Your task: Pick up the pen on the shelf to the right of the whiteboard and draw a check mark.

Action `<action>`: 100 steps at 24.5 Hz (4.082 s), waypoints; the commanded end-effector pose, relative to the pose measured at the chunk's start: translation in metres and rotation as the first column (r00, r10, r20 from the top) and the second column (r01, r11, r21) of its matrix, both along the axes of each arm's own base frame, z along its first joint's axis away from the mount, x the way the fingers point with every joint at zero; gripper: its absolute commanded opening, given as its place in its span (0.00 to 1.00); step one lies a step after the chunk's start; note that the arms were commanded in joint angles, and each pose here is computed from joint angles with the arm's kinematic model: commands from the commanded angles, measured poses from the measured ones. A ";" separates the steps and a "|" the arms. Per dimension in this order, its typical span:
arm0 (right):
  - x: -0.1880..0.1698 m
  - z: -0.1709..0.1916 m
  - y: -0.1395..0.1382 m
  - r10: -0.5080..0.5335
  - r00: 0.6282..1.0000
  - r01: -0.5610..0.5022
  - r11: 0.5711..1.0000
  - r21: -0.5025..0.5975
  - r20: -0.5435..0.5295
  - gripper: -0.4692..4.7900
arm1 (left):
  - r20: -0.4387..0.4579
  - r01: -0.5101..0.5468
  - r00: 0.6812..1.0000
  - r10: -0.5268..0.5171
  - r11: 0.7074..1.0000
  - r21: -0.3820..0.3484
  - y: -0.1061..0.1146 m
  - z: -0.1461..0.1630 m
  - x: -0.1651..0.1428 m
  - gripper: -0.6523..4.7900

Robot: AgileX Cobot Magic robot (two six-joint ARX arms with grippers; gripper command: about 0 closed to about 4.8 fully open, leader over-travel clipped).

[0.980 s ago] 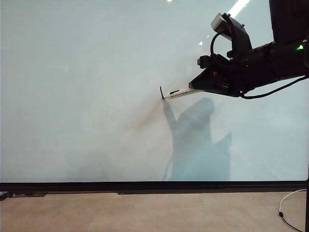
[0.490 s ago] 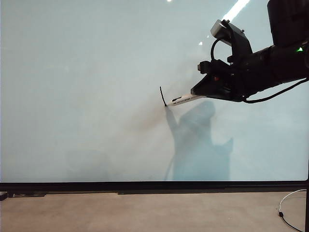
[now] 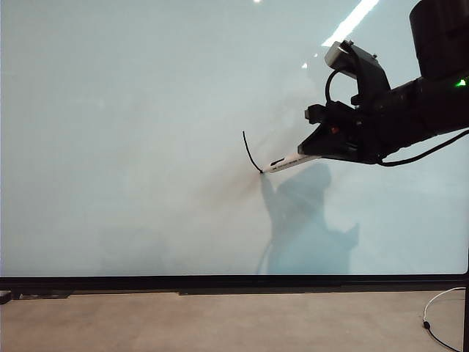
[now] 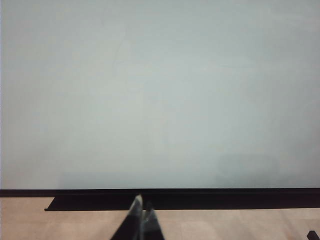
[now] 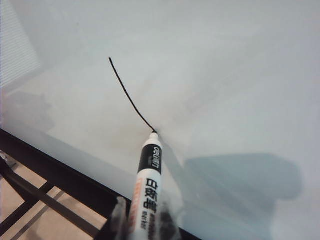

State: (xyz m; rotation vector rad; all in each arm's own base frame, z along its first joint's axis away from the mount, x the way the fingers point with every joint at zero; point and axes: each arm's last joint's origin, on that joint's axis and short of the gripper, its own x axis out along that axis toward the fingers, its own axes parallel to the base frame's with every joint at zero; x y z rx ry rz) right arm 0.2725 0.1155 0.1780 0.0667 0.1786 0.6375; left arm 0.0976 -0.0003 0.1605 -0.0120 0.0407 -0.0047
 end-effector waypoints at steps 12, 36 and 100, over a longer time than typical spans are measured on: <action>0.000 0.009 -0.001 -0.027 0.996 0.027 1.000 0.003 0.082 0.08 | 0.015 0.000 1.000 -0.001 1.000 0.004 0.000 0.002 0.000 0.11; -0.006 0.016 -0.005 -0.050 0.990 0.053 0.998 -0.015 0.129 0.08 | 0.015 0.000 1.000 -0.001 1.000 0.004 0.000 0.002 0.000 0.11; -0.022 0.054 -0.027 -0.119 0.958 0.134 0.990 -0.041 0.262 0.08 | 0.015 0.000 1.000 -0.001 1.000 0.004 0.000 0.002 0.000 0.11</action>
